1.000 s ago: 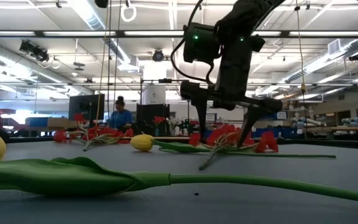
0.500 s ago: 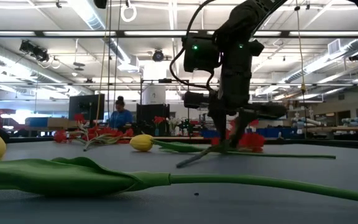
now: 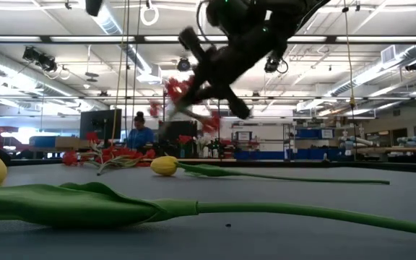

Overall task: Sort flowers into vase by color
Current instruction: Put the bottom red flowers into the transparent vase

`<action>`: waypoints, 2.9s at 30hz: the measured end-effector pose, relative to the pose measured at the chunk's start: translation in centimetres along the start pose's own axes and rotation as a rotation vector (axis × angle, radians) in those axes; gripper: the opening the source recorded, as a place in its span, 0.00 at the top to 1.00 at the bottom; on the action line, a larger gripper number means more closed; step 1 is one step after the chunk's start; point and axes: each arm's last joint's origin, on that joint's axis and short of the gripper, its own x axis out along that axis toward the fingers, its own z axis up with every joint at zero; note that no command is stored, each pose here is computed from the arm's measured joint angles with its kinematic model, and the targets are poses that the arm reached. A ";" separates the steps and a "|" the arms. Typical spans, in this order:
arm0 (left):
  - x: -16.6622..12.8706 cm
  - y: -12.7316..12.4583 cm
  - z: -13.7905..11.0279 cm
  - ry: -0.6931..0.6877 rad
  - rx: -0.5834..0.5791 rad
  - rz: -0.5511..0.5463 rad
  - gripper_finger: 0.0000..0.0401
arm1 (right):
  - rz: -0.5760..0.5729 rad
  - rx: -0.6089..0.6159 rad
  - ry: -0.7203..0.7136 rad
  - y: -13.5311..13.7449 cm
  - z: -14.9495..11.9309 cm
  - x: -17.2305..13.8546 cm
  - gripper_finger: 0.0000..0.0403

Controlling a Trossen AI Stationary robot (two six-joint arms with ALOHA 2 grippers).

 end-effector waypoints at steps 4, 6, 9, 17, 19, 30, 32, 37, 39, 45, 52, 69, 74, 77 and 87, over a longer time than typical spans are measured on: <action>-2.6 0.5 1.0 0.056 0.019 0.033 0.61 | 0.125 -0.157 -0.073 1.5 0.1 -0.1 0.96; -3.6 0.7 1.3 0.074 0.061 0.021 0.61 | 0.197 -0.256 -0.104 2.4 0.0 -0.2 0.96; -4.9 1.0 1.1 0.094 0.051 -0.016 0.61 | 0.329 -0.476 -0.175 4.0 -0.3 -0.5 0.96; -8.0 1.7 0.8 0.120 -0.125 -0.098 0.61 | 0.504 -0.944 -0.393 7.3 -2.9 -1.5 0.96; -8.3 1.8 0.5 0.143 -0.133 -0.122 0.61 | 0.521 -0.969 -0.408 7.9 -3.1 -1.4 0.96; -8.7 1.9 0.1 0.192 -0.040 -0.160 0.61 | 0.518 -1.146 -0.400 14.8 -2.5 2.0 0.96; -8.9 2.0 -0.2 0.221 -0.035 -0.172 0.61 | 0.559 -1.151 -0.423 16.2 -2.6 2.5 0.96; -9.5 2.3 -1.0 0.305 -0.022 -0.174 0.61 | 0.648 -1.164 -0.446 19.3 -3.2 4.2 0.96; -9.8 2.5 -1.2 0.320 -0.019 -0.171 0.61 | 0.646 -1.169 -0.426 20.0 -3.6 5.0 0.96; -11.1 3.0 -1.4 0.305 -0.001 -0.178 0.61 | 0.658 -1.124 -0.450 20.3 -4.7 6.4 0.96; -11.7 3.3 -1.4 0.279 -0.025 -0.181 0.61 | 0.641 -1.108 -0.463 21.0 -4.5 5.7 0.96; -8.1 2.7 -5.3 0.356 -0.134 -0.322 0.61 | 0.405 -1.034 -0.668 21.3 0.6 2.5 0.96; -7.3 2.6 -5.5 0.264 -0.045 -0.299 0.61 | 0.430 -1.029 -0.643 21.1 1.4 2.3 0.96; -7.2 2.4 -5.2 0.219 0.001 -0.332 0.61 | 0.435 -1.007 -0.637 21.0 1.7 2.3 0.96; -8.9 2.7 -4.0 0.208 0.066 -0.346 0.60 | 0.378 -0.980 -0.689 20.7 3.5 1.5 0.96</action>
